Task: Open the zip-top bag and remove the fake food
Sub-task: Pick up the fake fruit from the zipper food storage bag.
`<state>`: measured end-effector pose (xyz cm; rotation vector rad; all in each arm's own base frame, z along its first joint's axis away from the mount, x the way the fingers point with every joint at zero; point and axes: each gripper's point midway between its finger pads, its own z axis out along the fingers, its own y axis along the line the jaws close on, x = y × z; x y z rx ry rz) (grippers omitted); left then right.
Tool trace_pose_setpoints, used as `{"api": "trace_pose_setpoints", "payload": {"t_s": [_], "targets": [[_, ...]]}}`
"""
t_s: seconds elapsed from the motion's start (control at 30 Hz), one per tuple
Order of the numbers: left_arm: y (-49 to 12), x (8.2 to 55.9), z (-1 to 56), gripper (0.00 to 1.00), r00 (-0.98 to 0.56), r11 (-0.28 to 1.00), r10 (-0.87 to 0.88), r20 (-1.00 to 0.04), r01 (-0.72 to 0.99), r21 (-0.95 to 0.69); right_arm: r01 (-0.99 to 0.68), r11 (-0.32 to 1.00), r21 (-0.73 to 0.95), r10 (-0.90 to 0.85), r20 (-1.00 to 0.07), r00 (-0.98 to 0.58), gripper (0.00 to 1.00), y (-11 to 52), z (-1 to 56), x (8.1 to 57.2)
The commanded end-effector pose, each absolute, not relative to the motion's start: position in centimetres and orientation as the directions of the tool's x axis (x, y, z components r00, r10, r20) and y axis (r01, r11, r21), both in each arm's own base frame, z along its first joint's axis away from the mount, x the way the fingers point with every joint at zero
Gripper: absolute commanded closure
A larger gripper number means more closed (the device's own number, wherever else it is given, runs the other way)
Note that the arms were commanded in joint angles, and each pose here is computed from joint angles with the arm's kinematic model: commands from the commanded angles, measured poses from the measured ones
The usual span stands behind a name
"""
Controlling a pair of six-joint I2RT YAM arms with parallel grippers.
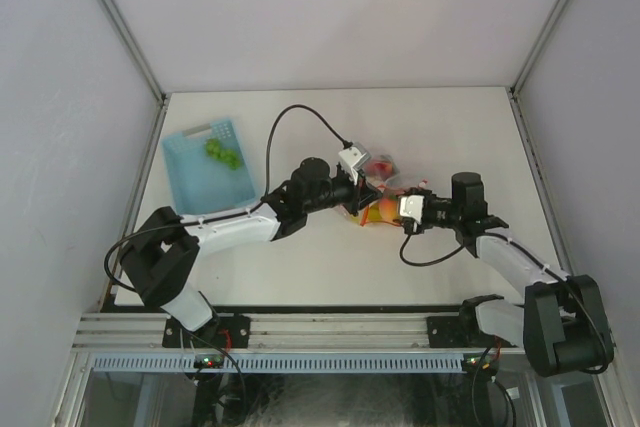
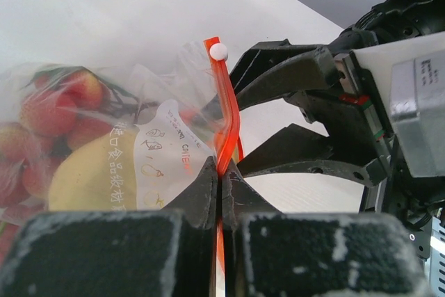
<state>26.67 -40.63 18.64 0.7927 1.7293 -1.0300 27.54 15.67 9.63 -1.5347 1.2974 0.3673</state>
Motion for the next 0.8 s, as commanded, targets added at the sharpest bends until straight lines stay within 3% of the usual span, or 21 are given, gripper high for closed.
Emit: {"api": "trace_pose_setpoints", "payload": {"t_s": [0.0, 0.17, 0.33, 0.53, 0.77], "targets": [[-40.4, 26.5, 18.7, 1.0, -0.352, 0.428, 0.041, -0.935, 0.852, -0.302, -0.882, 0.162, -0.442, -0.461, -0.824, 0.329, 0.82, 16.2, 10.9, 26.5], [-40.2, 26.6, 17.8, 0.99, -0.365, 0.443, 0.062, -0.929, 0.844, -0.302, -0.889, 0.192, -0.415, -0.471, -0.834, 0.287, 0.83, 15.5, 10.6, 26.7], [-40.1, 26.7, 17.4, 0.9, -0.368, 0.455, 0.069, -0.927, 0.839, -0.298, -0.888, 0.222, -0.403, -0.472, -0.841, 0.264, 0.84, 15.1, 10.5, 27.2], [-40.5, 26.5, 17.2, 0.94, -0.38, 0.436, 0.078, -0.922, 0.845, -0.311, -0.911, 0.208, -0.356, -0.518, -0.83, 0.206, 0.84, 14.9, 7.9, 27.7], [-40.8, 26.0, 16.8, 0.96, -0.389, 0.412, 0.09, -0.917, 0.852, -0.322, -0.935, 0.218, -0.282, -0.587, -0.803, 0.105, 0.7, 14.2, 6.0, 28.3]]}}
